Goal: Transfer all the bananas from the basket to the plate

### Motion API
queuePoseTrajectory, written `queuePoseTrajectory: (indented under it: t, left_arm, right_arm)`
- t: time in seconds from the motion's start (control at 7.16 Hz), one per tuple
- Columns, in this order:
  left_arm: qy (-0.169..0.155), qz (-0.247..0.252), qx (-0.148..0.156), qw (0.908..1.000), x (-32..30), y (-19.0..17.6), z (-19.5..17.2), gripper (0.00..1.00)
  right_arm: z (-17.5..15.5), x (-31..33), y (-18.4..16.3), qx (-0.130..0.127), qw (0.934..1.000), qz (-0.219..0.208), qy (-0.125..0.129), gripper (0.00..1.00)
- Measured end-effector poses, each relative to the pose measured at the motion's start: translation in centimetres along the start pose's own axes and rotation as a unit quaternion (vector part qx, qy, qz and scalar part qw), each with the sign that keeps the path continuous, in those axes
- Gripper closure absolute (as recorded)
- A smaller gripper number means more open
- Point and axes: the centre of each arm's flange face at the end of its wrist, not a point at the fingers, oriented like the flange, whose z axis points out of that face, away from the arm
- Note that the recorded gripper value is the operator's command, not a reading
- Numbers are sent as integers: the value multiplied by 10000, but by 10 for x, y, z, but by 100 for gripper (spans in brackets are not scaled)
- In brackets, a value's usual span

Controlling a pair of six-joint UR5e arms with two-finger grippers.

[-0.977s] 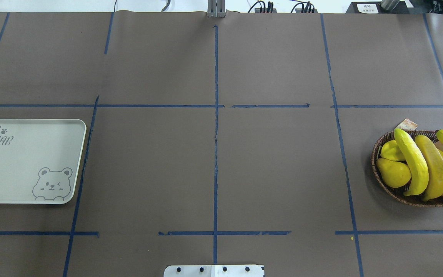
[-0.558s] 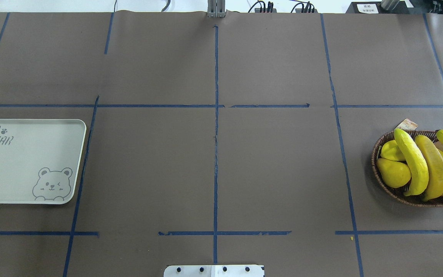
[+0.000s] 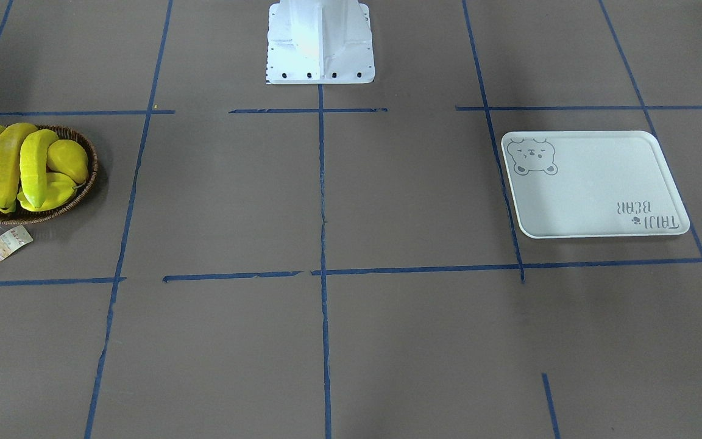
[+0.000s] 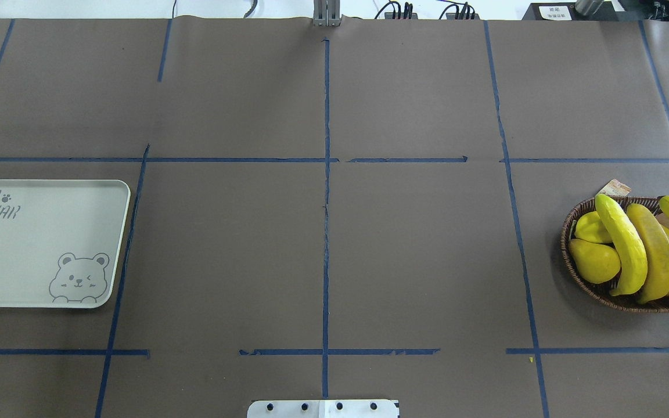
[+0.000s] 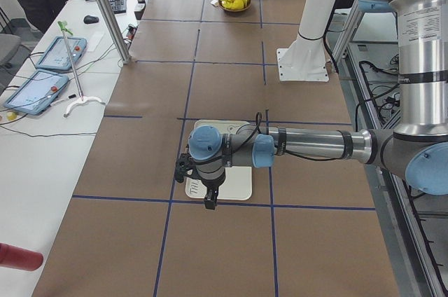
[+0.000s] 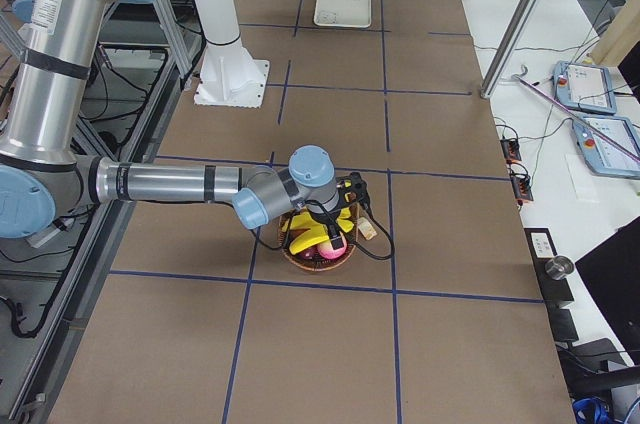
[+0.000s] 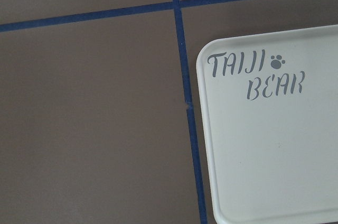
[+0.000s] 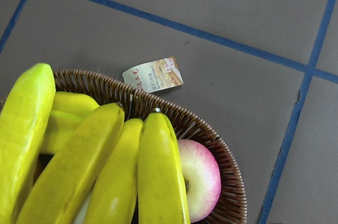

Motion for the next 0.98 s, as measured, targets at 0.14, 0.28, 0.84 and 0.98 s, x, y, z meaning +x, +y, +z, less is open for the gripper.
queuePoseTrajectory:
  t: [0.14,0.28,0.84,0.98]
  left_arm:
    - [0,-4,-3,10000,0,0,0,0]
    - [1,-6,-4,10000,0,0,0,0]
    - [3,-19,-23,10000,-2,1,2,0]
    - [3,-19,-28,10000,-2,1,3,0]
  right_arm:
    - [12,-6,13,-103,9998,-144,32,1]
    - [24,-12,21,-216,9993,-295,125,2]
    - [67,-10,41,-663,9955,-562,367,42]
    - [71,-8,43,-714,9952,-558,380,74]
